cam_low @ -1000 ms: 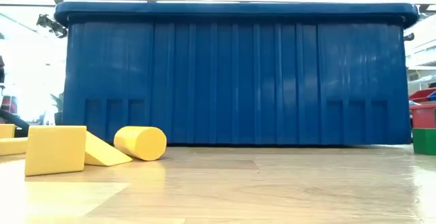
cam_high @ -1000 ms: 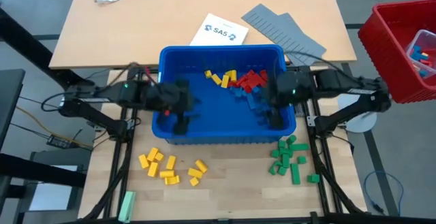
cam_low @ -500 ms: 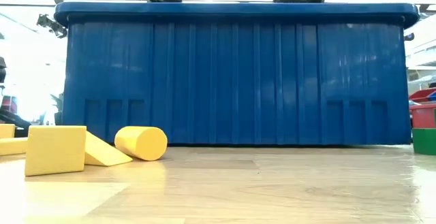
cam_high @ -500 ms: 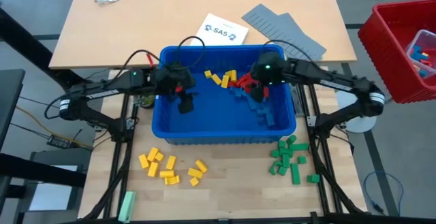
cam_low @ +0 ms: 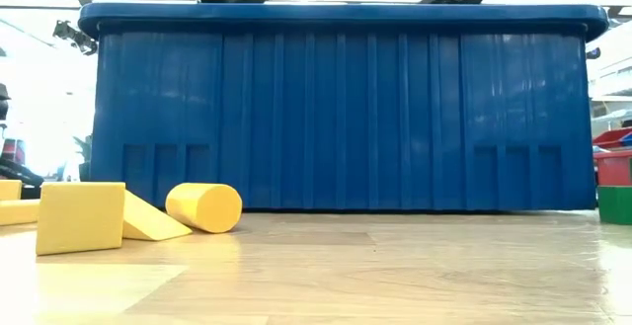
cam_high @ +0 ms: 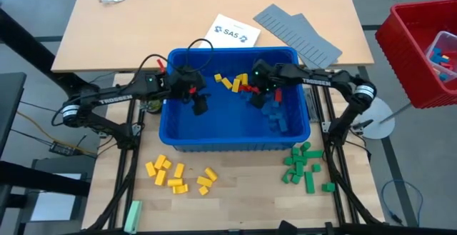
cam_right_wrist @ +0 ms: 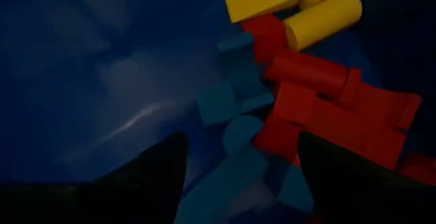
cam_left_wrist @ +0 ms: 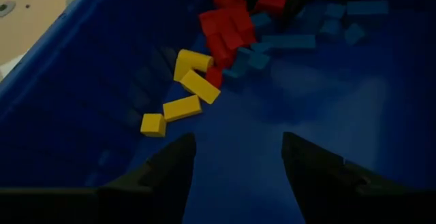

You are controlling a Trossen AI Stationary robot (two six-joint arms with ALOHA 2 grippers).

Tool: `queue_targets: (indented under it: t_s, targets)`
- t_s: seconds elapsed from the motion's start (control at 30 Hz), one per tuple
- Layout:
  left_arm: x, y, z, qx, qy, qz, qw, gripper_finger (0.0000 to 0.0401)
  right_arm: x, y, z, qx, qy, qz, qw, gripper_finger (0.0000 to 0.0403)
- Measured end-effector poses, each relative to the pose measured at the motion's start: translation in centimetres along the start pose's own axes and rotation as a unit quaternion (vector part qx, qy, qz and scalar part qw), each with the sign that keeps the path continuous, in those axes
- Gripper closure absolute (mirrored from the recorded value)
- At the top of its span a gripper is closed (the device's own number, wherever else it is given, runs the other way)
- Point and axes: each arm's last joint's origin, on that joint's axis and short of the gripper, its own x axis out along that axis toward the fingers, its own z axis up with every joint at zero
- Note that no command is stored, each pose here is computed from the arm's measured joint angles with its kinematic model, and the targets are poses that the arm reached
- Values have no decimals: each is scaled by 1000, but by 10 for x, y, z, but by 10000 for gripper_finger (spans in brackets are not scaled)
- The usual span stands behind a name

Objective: Sort blocks
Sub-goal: Adjust the blue bin

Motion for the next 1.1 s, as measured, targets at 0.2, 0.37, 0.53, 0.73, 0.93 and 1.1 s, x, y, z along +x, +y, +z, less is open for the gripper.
queue_targets:
  t_s: [0.2,0.37,0.53,0.73,0.93,1.1]
  targets:
    - [0,0,1,2,-3,3,1000,174,5,-6,13,18,-20,8,1000,159]
    - [2,2,12,-5,-58,16,998,174,0,-4,18,22,-28,24,999,169]
    - [12,2,22,-49,-105,15,993,174,-34,7,16,24,-52,57,997,177]
    - [51,4,11,-127,-50,18,990,174,-111,22,12,25,-188,35,981,184]
    - [94,16,12,-184,24,49,981,174,-169,29,-4,36,-285,2,958,183]
    - [126,35,16,-241,69,111,962,174,-189,31,-13,43,-316,-14,948,186]
